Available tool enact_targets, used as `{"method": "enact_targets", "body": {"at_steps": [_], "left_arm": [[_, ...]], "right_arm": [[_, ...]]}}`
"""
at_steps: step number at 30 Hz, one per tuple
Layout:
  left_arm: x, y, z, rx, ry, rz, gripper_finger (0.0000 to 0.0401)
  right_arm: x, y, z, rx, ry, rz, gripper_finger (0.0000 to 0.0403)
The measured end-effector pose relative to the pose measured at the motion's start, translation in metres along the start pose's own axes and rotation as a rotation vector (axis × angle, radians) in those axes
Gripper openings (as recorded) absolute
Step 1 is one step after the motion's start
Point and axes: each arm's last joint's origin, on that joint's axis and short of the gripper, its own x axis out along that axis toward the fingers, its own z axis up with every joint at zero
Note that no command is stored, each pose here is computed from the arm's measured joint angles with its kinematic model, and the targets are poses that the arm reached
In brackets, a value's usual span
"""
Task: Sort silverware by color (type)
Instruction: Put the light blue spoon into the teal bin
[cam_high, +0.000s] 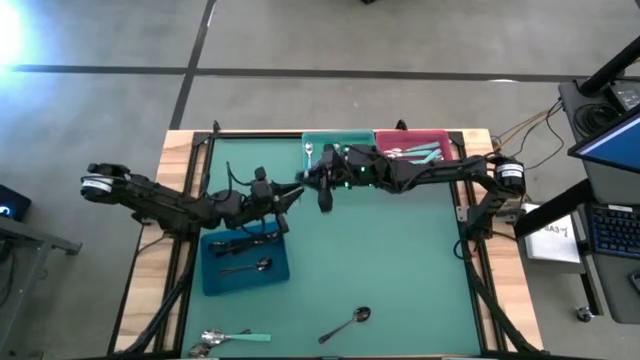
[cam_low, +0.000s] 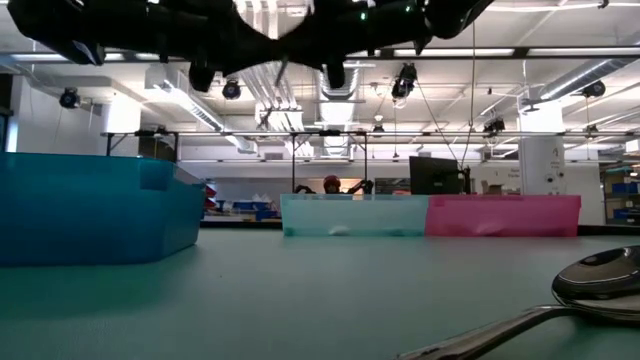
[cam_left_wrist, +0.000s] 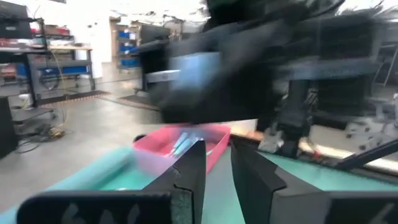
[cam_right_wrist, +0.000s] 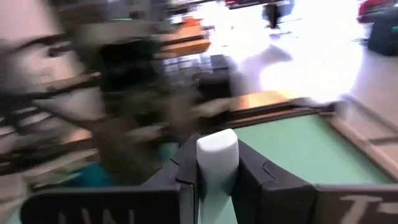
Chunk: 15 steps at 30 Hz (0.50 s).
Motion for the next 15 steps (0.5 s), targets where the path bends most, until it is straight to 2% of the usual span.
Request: {"method": "enact_targets", "body": {"at_steps": [3, 8, 11, 15], "left_arm": [[0.001, -0.001, 0.005, -0.012, -0.019, 0.038, 0.0069], [0.004, -0.002, 0.013, 0.007, -0.028, 0.067, 0.0086], [0.005, -0.004, 0.014, 0.03, -0.002, 0.062, 0.0094], [0.007, -0.005, 0.015, 0.051, 0.029, 0.066, 0.01]], "right_arm": [[-0.002, -0.014, 0.002, 0.003, -0.013, -0.106, 0.0044], [-0.006, -0.036, -0.002, -0.014, 0.046, -0.189, 0.0044], [-0.012, -0.059, -0.008, -0.027, 0.128, -0.335, 0.0044], [-0.022, -0.081, -0.018, -0.119, 0.266, -0.538, 0.0044]]}}
